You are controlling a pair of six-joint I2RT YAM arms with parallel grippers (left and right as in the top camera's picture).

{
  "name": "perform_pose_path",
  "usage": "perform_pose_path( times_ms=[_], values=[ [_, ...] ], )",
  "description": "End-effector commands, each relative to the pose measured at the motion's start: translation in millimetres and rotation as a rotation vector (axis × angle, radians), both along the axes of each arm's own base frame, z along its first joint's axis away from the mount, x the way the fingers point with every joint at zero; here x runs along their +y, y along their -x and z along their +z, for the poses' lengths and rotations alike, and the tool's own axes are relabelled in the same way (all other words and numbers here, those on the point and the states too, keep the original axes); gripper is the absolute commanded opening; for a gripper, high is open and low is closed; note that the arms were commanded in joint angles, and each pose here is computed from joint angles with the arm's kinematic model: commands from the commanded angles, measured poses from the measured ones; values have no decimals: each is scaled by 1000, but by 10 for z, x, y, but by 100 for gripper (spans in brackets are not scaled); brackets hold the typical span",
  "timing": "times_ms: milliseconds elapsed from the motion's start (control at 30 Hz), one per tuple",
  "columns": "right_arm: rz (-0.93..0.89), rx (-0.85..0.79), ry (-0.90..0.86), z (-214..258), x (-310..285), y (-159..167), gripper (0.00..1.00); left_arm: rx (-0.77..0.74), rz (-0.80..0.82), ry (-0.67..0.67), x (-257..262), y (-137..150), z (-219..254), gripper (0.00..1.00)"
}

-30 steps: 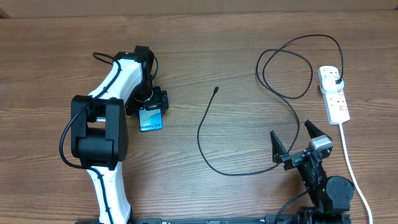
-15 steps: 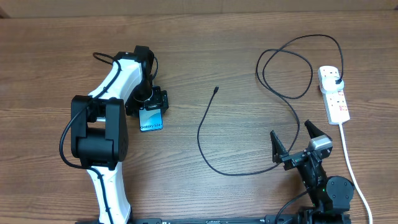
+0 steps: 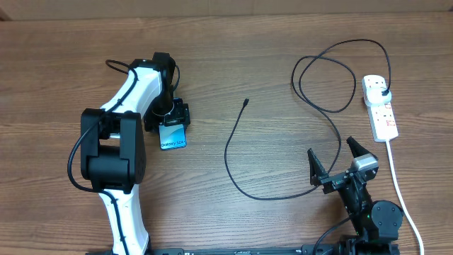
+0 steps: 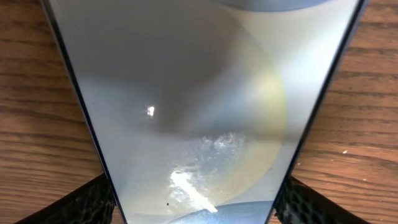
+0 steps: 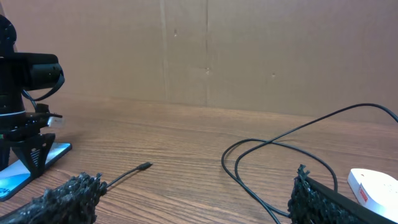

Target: Plug charger to phone and switch on socket

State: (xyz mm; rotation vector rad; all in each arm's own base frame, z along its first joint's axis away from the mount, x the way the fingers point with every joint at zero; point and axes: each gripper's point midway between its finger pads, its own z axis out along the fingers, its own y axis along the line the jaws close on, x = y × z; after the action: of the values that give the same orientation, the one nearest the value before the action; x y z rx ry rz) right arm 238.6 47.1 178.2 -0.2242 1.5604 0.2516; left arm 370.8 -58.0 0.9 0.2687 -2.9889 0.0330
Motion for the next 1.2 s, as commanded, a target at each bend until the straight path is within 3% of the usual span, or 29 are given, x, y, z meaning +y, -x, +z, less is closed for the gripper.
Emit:
perform_pose_path(
  times_ms=[0, 200, 400, 733, 1167],
  values=[
    [-1, -6, 1, -15, 1, -2, 100, 37, -19, 16, -44, 88, -90, 72],
    [-1, -6, 2, -15, 1, -2, 100, 31, -19, 13, -38, 70, -85, 58],
    [-1, -6, 1, -15, 1, -2, 100, 32, -19, 13, -45, 24, 56, 58],
    [-1, -6, 1, -15, 1, -2, 100, -58, -16, 42, -122, -312, 579, 58],
    [-1, -6, 1, -15, 1, -2, 100, -109, 107, 335, -638, -523, 1116, 57]
  ],
)
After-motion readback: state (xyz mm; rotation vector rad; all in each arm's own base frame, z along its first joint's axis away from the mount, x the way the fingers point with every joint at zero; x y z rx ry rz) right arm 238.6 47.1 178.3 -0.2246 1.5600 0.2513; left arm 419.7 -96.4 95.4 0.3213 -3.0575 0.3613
